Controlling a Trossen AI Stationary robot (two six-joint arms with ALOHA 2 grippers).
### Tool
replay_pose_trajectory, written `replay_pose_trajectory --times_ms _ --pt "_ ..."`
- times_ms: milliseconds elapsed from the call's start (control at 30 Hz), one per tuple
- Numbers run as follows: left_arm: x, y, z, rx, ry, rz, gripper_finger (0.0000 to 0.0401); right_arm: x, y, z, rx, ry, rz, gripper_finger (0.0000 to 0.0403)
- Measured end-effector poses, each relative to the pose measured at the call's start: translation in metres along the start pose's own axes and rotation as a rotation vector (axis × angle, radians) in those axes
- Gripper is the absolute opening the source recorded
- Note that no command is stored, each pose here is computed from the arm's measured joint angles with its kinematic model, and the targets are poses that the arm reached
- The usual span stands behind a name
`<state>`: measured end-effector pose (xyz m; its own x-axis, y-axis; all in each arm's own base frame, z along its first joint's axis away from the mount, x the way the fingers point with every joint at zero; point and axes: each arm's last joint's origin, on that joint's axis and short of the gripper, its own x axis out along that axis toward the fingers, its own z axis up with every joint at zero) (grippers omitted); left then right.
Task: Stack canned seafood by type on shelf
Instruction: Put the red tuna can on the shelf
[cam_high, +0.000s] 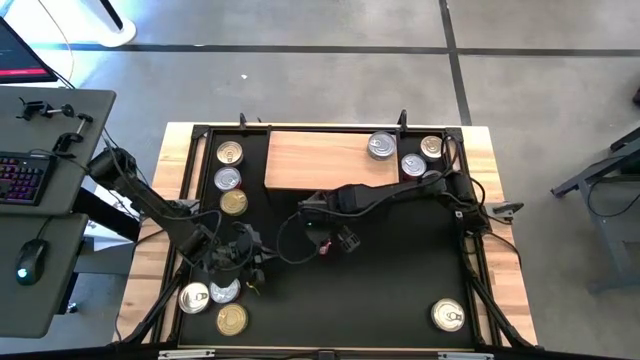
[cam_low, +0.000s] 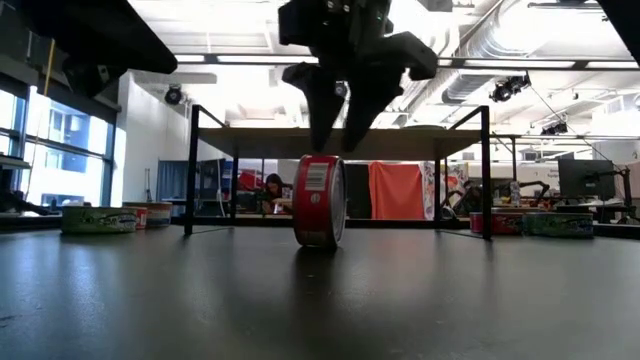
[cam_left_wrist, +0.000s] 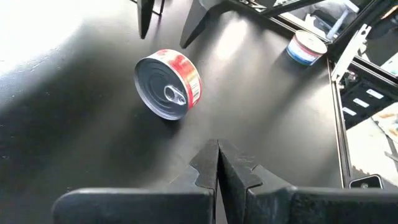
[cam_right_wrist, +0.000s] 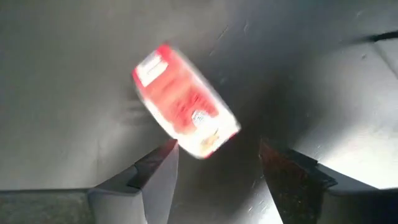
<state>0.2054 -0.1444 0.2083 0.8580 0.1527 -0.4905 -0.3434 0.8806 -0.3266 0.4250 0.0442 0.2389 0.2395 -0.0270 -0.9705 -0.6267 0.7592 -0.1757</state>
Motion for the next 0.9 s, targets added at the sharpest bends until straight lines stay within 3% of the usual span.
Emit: replay_pose_trajectory --times_ms 300,900 --pt "0.0 0.0 0.0 0.055 0.009 -0.006 0.0 -0.001 0.01 0.01 -0.213 -0.037 -0.014 0.0218" --pt "0.0 -0.002 -0.002 0.045 0.073 -0.061 0.0 0.017 0.011 0.013 -0.293 -0.005 0.005 0.0218"
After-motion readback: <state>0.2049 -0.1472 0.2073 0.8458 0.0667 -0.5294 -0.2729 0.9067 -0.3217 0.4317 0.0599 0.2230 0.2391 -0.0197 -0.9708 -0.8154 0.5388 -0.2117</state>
